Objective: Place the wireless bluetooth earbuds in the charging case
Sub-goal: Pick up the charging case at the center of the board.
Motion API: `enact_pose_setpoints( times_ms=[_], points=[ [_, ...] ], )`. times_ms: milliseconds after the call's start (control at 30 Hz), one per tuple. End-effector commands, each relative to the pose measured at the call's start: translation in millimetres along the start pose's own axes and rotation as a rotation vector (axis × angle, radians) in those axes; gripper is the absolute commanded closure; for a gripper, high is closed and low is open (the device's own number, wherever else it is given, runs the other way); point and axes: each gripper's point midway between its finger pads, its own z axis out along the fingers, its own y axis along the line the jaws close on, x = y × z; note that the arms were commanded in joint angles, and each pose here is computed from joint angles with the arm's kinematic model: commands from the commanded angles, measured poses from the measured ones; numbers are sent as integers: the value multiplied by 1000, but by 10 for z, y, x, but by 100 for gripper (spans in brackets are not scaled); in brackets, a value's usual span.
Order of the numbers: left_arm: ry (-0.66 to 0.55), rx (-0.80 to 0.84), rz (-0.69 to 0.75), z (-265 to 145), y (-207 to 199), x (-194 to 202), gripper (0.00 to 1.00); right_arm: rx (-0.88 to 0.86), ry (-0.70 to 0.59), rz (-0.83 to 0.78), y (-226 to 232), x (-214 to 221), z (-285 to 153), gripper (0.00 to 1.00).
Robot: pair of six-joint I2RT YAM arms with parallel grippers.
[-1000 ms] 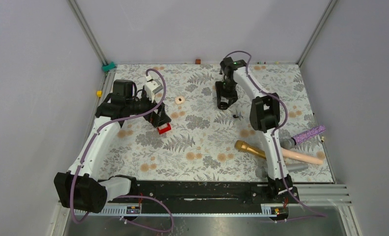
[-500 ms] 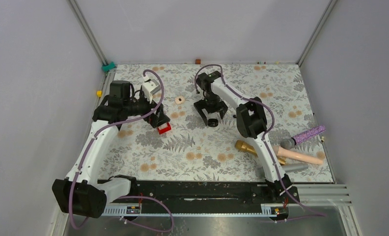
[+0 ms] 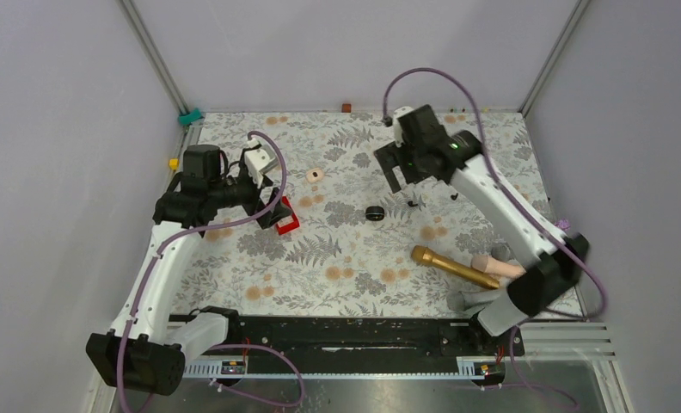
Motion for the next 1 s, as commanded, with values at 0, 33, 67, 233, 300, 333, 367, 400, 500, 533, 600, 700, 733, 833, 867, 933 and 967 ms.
enact_pose_setpoints(
  times_ms=[0,33,67,233,300,333,367,400,500,533,600,700,733,833,867,933,967],
  points=[
    [-74,-1,62,-97,-22,-248,1,18,-218,19,-36,-134,49,1],
    [-81,-5,44,-85,-13,-254,1,-33,-203,13,63,-119,95,1],
    [-86,-16,23,-72,7,-257,1,-87,-180,0,162,-112,140,1],
    [-75,-79,-18,-68,73,-143,2,-160,11,-5,392,84,532,0],
    [-98,-94,-8,-94,66,-164,1,-120,74,-39,394,228,718,1],
    [-115,-94,0,-108,52,-196,2,-85,102,-61,377,298,828,0],
    [-125,-90,2,-121,35,-218,1,-56,129,-84,356,370,916,1],
    [-133,-83,7,-129,16,-240,1,-38,154,-105,350,438,991,0],
    [-138,-82,6,-141,2,-254,2,-10,213,-151,334,611,1130,1],
    [-137,-87,6,-145,11,-247,1,-4,227,-165,333,651,1160,1],
    [-141,-88,1,-161,6,-242,1,17,238,-183,324,668,1199,0],
    [-157,-80,-7,-200,-6,-259,1,68,246,-217,306,644,1259,1],
    [-160,-78,-7,-205,-10,-263,1,81,250,-230,313,645,1286,0],
    [-163,-72,-10,-209,-14,-262,2,104,267,-261,364,659,1373,0],
    [-162,-68,-11,-204,-16,-259,2,118,272,-269,359,661,1399,0],
    [-162,-65,-14,-198,-13,-257,2,143,283,-283,345,666,1458,0],
    [-160,-63,-17,-193,-11,-252,1,157,287,-287,325,661,1484,1]
  ],
)
